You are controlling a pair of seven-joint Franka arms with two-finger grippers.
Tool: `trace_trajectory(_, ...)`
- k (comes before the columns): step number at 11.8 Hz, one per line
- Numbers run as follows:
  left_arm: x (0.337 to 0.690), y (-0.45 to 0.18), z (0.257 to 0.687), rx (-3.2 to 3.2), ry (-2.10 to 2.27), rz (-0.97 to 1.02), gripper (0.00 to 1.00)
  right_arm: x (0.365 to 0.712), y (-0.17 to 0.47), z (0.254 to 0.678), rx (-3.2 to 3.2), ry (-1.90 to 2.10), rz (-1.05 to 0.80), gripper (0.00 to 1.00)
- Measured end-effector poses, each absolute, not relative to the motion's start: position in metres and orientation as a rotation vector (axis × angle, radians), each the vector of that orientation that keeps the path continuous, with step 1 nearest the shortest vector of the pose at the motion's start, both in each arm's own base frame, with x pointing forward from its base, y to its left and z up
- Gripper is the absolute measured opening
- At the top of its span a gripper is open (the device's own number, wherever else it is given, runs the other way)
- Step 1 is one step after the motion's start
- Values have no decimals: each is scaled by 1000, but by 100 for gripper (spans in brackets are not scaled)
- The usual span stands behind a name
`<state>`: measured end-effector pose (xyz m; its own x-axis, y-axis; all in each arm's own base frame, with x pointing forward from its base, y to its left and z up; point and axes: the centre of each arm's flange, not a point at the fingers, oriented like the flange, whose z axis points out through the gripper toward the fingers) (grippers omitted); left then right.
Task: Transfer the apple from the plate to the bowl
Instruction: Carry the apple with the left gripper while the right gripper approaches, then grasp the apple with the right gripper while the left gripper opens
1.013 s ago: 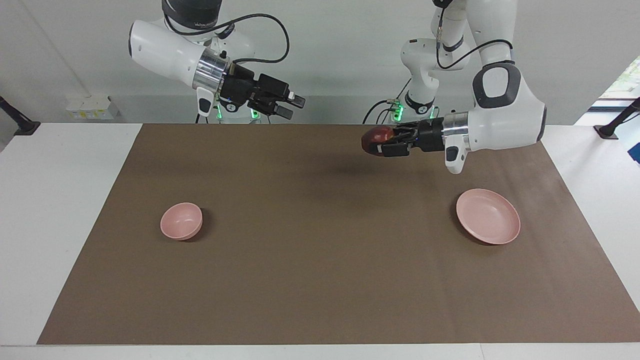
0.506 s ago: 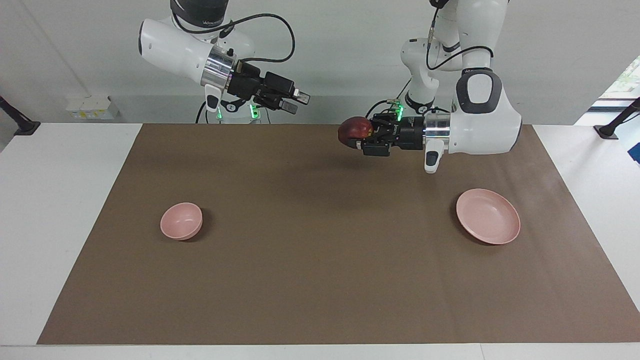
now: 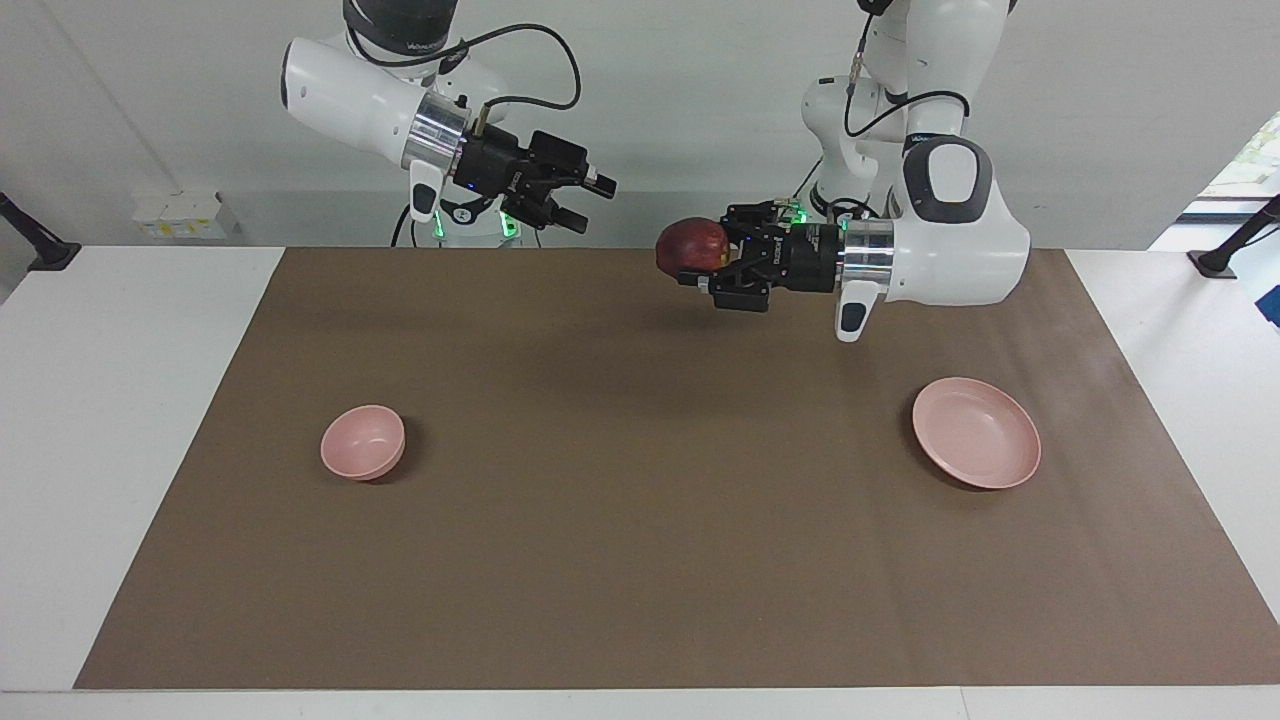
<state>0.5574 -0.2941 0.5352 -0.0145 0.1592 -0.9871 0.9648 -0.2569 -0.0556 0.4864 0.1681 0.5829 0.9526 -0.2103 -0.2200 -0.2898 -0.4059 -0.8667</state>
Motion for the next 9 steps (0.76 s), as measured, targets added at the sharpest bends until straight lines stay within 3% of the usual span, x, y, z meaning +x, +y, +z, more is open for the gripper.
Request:
trace_trajectory(4, 542, -346, 541, 1397, 1262, -1372, 75, 488, 170, 587, -1961, 332, 43, 100)
trace_trajectory(9, 543, -348, 539, 1294, 1311, -1427, 75, 488, 172, 587, -1961, 332, 36, 100)
